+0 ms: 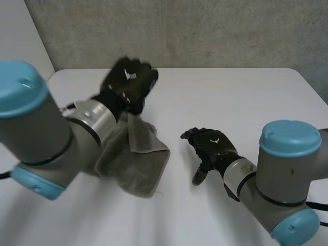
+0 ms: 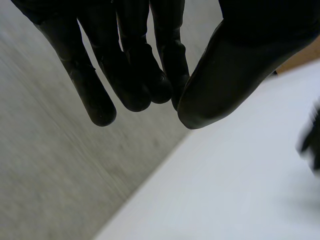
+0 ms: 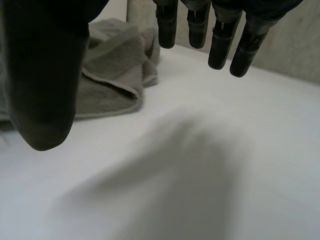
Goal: Fold the towel.
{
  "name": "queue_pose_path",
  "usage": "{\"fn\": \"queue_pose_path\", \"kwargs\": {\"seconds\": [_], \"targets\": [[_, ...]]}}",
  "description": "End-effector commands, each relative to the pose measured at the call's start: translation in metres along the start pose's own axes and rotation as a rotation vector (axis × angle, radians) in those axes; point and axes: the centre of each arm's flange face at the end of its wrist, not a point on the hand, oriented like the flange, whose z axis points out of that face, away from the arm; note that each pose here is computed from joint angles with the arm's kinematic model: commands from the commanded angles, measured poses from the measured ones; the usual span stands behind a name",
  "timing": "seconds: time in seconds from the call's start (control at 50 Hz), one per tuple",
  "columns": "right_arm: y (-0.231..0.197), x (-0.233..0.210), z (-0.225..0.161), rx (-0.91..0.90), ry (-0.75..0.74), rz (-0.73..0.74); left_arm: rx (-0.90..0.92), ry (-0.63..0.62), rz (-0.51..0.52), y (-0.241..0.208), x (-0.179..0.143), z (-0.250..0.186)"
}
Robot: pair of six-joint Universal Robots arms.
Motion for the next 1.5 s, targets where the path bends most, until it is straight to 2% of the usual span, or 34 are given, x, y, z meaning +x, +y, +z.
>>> {"fn": "queue_pose_path", "kwargs": {"seconds": [0.02,0.06,0.18,0.28,0.32,0.34,0.38,0.52,0.64,0.88,1.18,1.5], "targets": [[-0.003,-0.006,0.0,-0.065,-0.168,0.227,0.106,-0.047,-0.003,-0.054,-0.015,-0.02],[-0.004,-0.012,0.001,-0.075,-0.24,0.281,0.125,-0.052,0.0,-0.063,-0.018,-0.029],[-0.005,-0.014,0.002,-0.072,-0.253,0.291,0.08,-0.03,-0.005,-0.048,-0.011,-0.034],[-0.005,-0.011,0.001,-0.068,-0.215,0.277,-0.038,0.01,-0.023,-0.003,0.003,-0.029],[-0.004,-0.007,0.0,-0.066,-0.183,0.258,-0.135,0.045,-0.041,0.036,0.016,-0.018],[-0.004,-0.007,0.0,-0.066,-0.183,0.258,-0.135,0.045,-0.041,0.037,0.017,-0.018],[-0.001,-0.006,-0.001,-0.072,-0.169,0.245,-0.223,0.07,-0.029,0.07,0.026,-0.01],[0.004,-0.006,-0.004,-0.08,-0.164,0.217,-0.311,0.128,0.048,0.112,0.042,-0.004],[0.002,0.001,-0.003,-0.074,-0.148,0.205,-0.353,0.153,0.057,0.135,0.05,-0.001],[0.003,0.001,-0.001,-0.066,-0.149,0.203,-0.327,0.138,0.064,0.147,0.051,0.009],[0.006,0.0,-0.001,-0.072,-0.151,0.164,-0.322,0.06,0.109,0.152,0.042,0.019],[0.007,0.0,-0.001,-0.074,-0.151,0.163,-0.328,0.052,0.122,0.158,0.039,0.023]]}}
